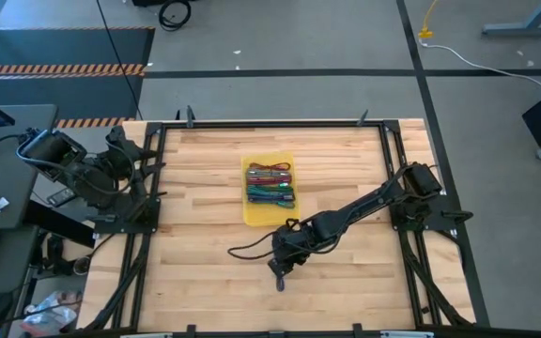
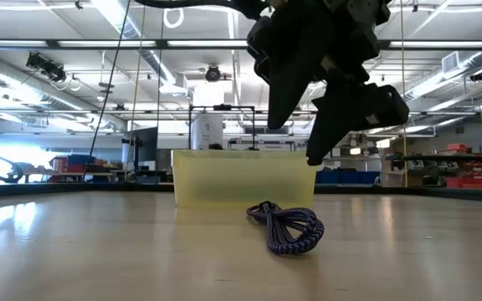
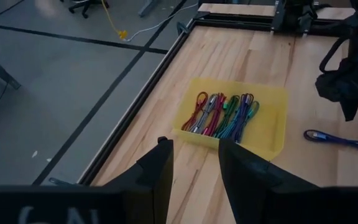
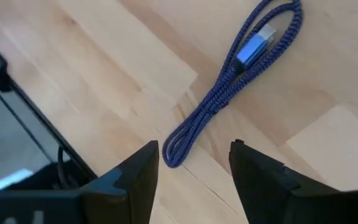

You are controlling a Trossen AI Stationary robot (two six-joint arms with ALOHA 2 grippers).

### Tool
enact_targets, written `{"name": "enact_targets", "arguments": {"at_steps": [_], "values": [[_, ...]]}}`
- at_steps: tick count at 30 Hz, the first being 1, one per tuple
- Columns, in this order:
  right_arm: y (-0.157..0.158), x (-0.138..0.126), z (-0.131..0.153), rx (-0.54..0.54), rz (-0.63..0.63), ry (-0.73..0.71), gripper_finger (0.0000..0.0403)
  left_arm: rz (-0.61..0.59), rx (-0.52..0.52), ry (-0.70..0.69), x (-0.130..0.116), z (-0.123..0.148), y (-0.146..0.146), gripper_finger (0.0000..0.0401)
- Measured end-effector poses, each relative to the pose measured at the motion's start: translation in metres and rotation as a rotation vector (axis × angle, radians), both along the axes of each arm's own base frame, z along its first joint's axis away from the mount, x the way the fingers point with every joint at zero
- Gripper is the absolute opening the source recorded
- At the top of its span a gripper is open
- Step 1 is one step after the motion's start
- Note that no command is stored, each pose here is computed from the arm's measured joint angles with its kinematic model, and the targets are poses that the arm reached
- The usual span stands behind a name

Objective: Pick and place USB-C Cables
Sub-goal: Put the dark blue charger cable into the yellow bin

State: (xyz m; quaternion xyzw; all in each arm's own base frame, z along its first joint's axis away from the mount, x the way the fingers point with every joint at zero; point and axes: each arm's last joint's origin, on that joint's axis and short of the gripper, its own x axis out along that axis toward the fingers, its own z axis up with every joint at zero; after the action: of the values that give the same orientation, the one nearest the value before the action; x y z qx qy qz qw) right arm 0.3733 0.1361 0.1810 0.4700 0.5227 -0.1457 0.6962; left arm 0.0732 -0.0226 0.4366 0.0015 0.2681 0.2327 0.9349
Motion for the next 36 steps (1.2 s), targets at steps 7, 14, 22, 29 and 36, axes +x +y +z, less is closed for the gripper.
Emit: {"name": "enact_targets", "arguments": {"at_steps": [7, 14, 22, 29, 36], "values": [[-0.002, 0.001, 0.000, -0.040, -0.102, -0.009, 0.0188, -0.008, 0.017, 0.015, -0.001, -0.001, 0.000, 0.0134], [0.000, 0.008, -0.015, -0.032, -0.115, -0.004, 0.0185, -0.016, 0.029, 0.022, -0.001, 0.000, 0.000, 0.0134], [0.009, 0.023, -0.051, 0.076, -0.069, -0.002, 0.0185, -0.016, 0.029, 0.022, -0.001, 0.000, 0.000, 0.0134], [0.011, 0.026, -0.064, 0.092, -0.082, 0.018, 0.0181, -0.017, 0.027, 0.023, -0.001, -0.001, 0.000, 0.0134], [0.009, 0.024, -0.068, 0.076, -0.098, 0.055, 0.0124, -0.018, 0.026, 0.023, -0.001, -0.001, 0.000, 0.0134]]}}
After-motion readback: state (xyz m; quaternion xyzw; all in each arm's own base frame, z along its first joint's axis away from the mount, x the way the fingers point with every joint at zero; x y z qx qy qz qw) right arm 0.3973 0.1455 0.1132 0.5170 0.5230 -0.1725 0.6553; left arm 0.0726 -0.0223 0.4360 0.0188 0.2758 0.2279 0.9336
